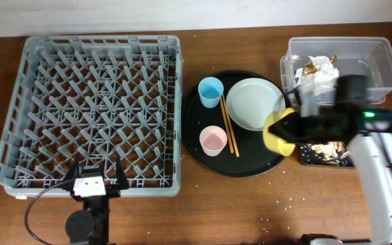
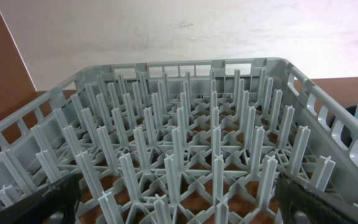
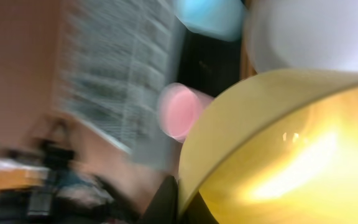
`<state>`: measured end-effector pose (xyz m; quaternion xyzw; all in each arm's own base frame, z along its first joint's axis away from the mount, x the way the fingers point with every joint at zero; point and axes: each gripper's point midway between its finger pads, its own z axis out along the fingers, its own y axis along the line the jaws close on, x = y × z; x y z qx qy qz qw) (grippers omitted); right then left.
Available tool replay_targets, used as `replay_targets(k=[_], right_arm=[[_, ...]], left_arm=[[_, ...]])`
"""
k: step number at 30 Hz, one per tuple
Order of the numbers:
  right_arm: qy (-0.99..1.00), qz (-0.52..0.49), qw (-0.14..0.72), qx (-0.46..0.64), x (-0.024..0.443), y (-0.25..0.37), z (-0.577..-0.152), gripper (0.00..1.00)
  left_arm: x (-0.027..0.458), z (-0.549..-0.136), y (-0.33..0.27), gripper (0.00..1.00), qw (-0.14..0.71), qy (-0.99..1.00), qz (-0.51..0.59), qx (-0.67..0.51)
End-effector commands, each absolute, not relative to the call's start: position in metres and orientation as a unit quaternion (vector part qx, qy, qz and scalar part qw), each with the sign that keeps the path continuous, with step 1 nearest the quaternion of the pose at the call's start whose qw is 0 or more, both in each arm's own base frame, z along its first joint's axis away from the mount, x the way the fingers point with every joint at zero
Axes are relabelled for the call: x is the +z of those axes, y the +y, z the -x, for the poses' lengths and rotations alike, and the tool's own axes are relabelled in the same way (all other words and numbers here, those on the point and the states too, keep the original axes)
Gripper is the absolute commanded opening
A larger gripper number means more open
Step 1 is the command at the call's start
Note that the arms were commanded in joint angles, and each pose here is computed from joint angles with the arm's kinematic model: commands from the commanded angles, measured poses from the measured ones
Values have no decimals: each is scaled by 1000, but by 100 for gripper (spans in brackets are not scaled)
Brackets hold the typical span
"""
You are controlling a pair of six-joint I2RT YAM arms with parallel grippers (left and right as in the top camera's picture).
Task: Sort waste into correct bins and load items into the dishwasher rack
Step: 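Set the emptied yellow bowl back on the round tray with the right gripper, then grasp the pink cup with the left gripper and lift it over the rack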
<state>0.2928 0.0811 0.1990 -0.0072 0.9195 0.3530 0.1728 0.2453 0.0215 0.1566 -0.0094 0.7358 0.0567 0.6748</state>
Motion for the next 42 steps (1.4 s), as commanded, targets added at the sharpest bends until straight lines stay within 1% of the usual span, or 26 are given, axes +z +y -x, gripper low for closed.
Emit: replay_targets(k=[1,3,6,8,9,10,12,14,15,16,18,21,22,24,25,26,27,29,31,33,34,35,37,40,41,42], right_arm=[[990,-46,110,80,137,67,-292,4],[995,-18,80,56,109,96,-294,4],[999,7,13,39,46,126,-297,4],[999,8,-8,48,32,132,-295,5],[999,9,-6,49,32,132,-296,11],[999,8,-1,52,36,133,-300,27],[998,7,0,60,64,138,-307,36],[997,10,17,71,112,145,-321,37],[994,14,52,93,144,154,-337,41],[990,18,68,120,155,165,-344,49],[989,17,70,129,146,174,-348,52],[993,32,17,108,107,189,-335,51],[995,22,-6,99,91,190,-333,49],[995,16,-39,87,66,190,-331,39],[995,15,-48,83,59,189,-330,32],[995,15,-56,80,53,189,-329,23],[995,12,-59,78,50,189,-329,5],[995,9,-59,82,53,189,-329,4],[994,-1,-30,105,87,186,-340,4],[991,-12,27,128,138,171,-354,4],[985,9,66,160,171,165,-358,4],[977,-1,97,191,199,155,-359,4],[968,-16,135,209,229,138,-358,4],[960,-12,159,232,246,140,-358,4],[957,-9,159,243,248,144,-358,4],[955,-6,162,250,250,146,-359,4]], left_arm=[[155,-245,23,100,673,737,6,64],[155,-245,23,100,673,737,5,64],[155,-245,23,100,673,737,5,64],[155,-245,23,100,673,737,6,64],[155,-245,23,100,673,737,5,64],[155,-245,23,100,673,737,6,64],[155,-245,23,100,673,737,6,64],[155,-245,23,100,673,737,6,64],[155,-245,23,100,673,737,6,64],[155,-245,23,100,673,737,5,64],[155,-245,23,100,673,737,6,64],[155,-245,23,100,673,737,6,64],[155,-245,23,100,673,737,6,64],[155,-245,23,100,673,737,6,64],[155,-245,23,100,673,737,6,64],[155,-245,23,100,673,737,6,64],[155,-245,23,100,673,737,6,64],[155,-245,23,100,674,736,6,64],[160,-246,22,100,682,729,4,62],[200,-245,11,100,739,672,-18,45],[230,-240,12,100,767,641,-4,36],[251,-235,12,100,759,650,8,22],[269,-239,12,100,720,694,10,19],[306,-280,0,100,651,759,-15,-17],[309,-294,-5,100,625,780,-24,-34],[308,-318,-16,100,571,817,-40,-70]])
